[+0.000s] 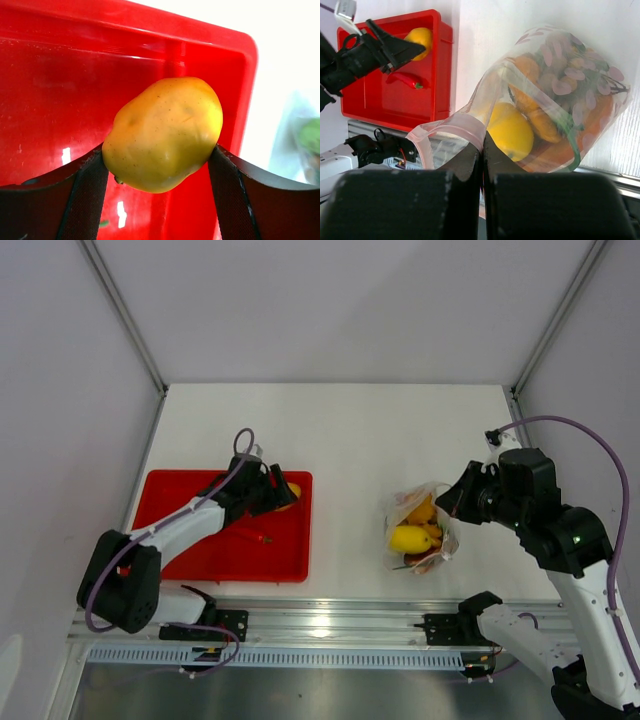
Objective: Place the food in the zip-top bag and seal the zipper
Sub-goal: Pick up the fake vegetable from the bin.
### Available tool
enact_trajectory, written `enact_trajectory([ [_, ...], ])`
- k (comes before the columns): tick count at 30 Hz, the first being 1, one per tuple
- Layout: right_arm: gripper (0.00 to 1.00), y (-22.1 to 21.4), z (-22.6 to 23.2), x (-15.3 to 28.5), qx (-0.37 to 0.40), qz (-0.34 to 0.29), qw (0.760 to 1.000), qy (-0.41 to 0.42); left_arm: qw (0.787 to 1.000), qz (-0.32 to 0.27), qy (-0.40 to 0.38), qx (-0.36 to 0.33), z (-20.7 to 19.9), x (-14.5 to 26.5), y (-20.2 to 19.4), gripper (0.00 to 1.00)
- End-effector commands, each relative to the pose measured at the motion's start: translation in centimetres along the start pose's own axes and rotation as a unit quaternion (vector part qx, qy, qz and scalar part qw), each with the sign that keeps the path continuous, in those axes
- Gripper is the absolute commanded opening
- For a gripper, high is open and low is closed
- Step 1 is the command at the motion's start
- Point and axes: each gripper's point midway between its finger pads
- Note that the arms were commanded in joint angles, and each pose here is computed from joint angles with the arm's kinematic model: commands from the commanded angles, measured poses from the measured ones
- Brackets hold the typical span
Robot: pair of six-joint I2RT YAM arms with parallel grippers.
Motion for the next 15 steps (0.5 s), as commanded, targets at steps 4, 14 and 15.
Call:
enact_trajectory([
  [4,0.00,1.5,1.2,-0.5,0.001,-0.026,0.999,0.028,0.999,-0.035,-0.037,-0.002,-1.2,3.9,0.9,0.01],
  [14,0.00,2.6,2.0,-1.4,0.000,-0.027,0.999,0.036,0.956,-0.080,-0.239,-0.148,-12.6,15.7,-0.2,0.01],
  [15,0.00,2.8,2.3,-1.4,0.000,-0.026,0.999,0.038,0.948,-0.083,-0.263,-0.160,-13.8,16.9,-0.5,0.01],
])
Point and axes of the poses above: each gripper's point midway between its finger pads, its own x axis back along the fingers, its own z axis along the line the jaws close on, y = z × x, and after that the axes turned 3 degrees about x, right-handed
